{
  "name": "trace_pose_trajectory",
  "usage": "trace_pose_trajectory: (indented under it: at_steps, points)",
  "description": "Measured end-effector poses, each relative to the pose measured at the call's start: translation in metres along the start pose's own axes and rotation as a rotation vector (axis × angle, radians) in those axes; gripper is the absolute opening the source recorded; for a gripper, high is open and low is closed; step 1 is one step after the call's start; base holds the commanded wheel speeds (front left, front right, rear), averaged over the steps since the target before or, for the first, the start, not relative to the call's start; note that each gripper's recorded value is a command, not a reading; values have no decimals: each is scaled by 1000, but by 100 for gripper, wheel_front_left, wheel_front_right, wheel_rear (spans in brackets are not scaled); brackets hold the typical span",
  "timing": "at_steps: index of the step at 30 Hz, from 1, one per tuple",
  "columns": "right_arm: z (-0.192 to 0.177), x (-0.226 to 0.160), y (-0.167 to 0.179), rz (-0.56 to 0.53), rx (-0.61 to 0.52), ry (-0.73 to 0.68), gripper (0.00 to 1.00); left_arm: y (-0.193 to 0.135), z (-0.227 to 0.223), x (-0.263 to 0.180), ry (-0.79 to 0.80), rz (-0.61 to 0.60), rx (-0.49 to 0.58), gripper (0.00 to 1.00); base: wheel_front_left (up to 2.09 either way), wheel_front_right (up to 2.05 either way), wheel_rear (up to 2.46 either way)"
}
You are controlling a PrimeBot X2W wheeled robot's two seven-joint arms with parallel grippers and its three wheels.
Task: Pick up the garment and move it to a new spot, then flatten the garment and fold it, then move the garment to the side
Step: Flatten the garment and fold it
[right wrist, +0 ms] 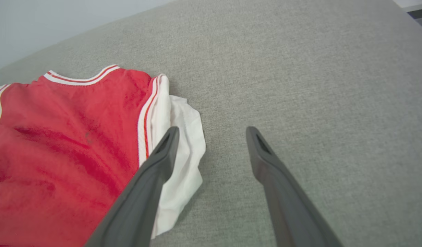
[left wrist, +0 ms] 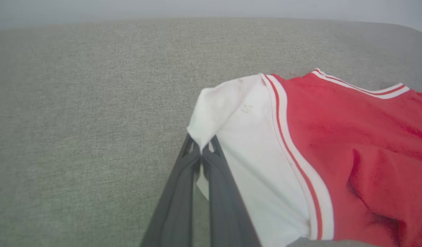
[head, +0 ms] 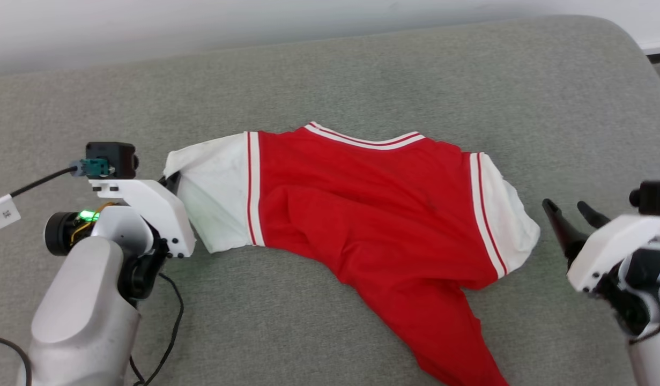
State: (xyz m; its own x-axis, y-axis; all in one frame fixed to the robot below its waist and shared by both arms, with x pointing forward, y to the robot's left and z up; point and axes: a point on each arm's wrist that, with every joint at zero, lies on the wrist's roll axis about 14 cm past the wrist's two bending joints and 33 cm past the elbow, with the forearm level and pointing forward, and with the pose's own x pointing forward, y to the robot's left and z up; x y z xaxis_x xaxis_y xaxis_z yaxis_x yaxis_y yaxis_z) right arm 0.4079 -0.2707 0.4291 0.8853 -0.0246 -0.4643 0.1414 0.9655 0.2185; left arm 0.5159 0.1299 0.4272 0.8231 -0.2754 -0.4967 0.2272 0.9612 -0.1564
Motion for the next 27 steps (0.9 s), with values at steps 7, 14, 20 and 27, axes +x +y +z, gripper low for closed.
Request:
trace_pose_trajectory:
  at_steps: [7, 14, 20, 27]
  points:
    - [-2, 33, 20, 84, -64, 232, 100, -7, 21, -15, -138, 4, 13, 0, 0, 0, 0]
    - [-39, 52, 36, 134, -131, 475, 100, -7, 30, -21, -193, 7, 30, 0, 0, 0, 0]
    - [-55, 61, 37, 143, -149, 609, 83, -5, 30, -21, -197, 12, 40, 0, 0, 0, 0]
    - [-58, 63, 44, 174, -158, 637, 0, -5, 24, -21, -179, 14, 40, 0, 0, 0, 0]
